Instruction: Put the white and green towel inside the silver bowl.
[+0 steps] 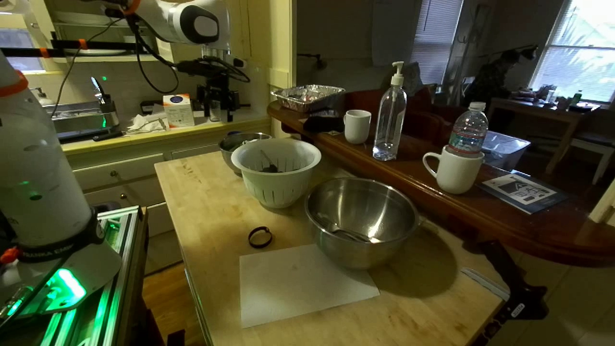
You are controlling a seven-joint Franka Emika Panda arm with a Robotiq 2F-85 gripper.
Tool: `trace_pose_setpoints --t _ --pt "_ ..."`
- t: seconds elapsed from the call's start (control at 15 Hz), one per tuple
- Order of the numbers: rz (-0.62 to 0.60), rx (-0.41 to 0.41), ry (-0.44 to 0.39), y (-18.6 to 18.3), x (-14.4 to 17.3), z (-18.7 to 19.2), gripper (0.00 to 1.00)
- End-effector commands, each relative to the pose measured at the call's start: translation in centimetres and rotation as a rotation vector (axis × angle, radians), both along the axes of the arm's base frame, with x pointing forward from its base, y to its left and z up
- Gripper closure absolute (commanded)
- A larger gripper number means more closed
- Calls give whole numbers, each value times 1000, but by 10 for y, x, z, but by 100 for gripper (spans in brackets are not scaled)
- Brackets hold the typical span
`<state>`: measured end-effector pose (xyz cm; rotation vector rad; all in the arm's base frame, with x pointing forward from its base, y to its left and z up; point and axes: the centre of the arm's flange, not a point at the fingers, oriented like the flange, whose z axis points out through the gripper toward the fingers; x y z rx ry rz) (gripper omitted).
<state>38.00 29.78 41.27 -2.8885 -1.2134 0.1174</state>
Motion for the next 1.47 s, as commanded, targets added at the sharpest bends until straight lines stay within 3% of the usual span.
trace_pose_setpoints --t 0.0,0.2,0.47,1.0,1.07,1.2,1.27,1.4 --pt "162 119 -40 12 39 -30 0" --pt "292 126 -97 27 62 -52 0" --pt "421 94 -91 38 86 -86 0" --pt "516 19 -80 55 101 -122 1" --pt "518 13 -80 57 101 -125 4" --pt "522 13 -73 60 101 -129 28" --pt "524 12 -72 61 100 -131 28" --pt "524 12 -80 63 100 -129 43"
